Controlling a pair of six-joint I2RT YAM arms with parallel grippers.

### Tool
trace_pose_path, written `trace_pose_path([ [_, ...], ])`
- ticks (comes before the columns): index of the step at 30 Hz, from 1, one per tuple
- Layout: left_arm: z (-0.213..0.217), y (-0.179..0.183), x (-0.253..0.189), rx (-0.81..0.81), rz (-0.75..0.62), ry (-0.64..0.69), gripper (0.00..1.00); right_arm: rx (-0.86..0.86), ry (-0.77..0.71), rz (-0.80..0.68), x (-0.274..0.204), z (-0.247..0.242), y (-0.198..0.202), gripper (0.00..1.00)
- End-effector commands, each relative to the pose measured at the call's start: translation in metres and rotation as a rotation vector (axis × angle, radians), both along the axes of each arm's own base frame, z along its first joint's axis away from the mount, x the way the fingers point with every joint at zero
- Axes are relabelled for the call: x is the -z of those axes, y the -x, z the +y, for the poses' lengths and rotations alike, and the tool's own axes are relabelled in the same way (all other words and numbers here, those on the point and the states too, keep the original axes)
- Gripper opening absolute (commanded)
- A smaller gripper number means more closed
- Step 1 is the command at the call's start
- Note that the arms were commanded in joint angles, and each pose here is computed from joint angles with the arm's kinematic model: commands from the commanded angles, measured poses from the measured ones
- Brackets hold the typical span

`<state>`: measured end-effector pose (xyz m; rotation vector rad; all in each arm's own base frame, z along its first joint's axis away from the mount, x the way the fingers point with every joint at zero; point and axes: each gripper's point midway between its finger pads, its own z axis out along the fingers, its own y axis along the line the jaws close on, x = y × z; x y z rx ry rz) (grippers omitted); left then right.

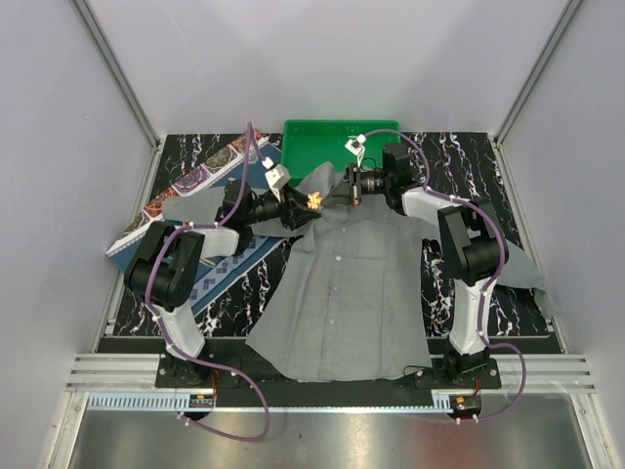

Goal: Pin the brooch onto the clothing
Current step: Pin the brooch onto the flattened clothing.

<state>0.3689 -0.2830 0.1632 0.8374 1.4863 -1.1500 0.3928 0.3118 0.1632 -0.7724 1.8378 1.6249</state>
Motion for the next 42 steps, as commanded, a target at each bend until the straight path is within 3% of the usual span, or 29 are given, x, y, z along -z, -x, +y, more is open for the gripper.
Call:
trace_pose_path([
  [1,-0.012,0.004,-0.039,0.075,-0.158,0.053,0.53,0.001,-0.009,-0.065,-0.010,0.005,-0.009,0.00],
  [8,-0.013,-0.003,-0.043,0.048,-0.149,0.064,0.40,-0.008,-0.003,-0.069,-0.008,0.005,-0.007,0.00],
  [16,-0.015,-0.005,-0.043,0.039,-0.111,0.078,0.42,-0.019,0.003,-0.083,-0.009,0.003,-0.004,0.00],
  [19,-0.015,-0.007,-0.046,0.035,-0.096,0.090,0.47,-0.019,0.008,-0.085,-0.008,0.003,-0.003,0.00],
  [28,-0.016,-0.007,-0.050,0.039,-0.090,0.102,0.41,-0.029,0.015,-0.095,-0.008,0.002,-0.002,0.00],
  [32,-0.017,-0.008,-0.053,0.041,-0.087,0.110,0.42,-0.031,0.023,-0.099,-0.006,0.002,-0.002,0.00],
  [36,-0.017,-0.009,-0.051,0.049,-0.075,0.112,0.26,-0.035,0.023,-0.108,-0.008,0.002,-0.002,0.00],
  [39,-0.018,-0.006,-0.052,0.065,-0.059,0.122,0.20,-0.041,0.027,-0.116,-0.008,0.002,-0.002,0.00],
  [42,-0.019,-0.004,-0.051,0.081,-0.056,0.124,0.09,-0.056,0.025,-0.132,-0.013,0.003,-0.002,0.00],
])
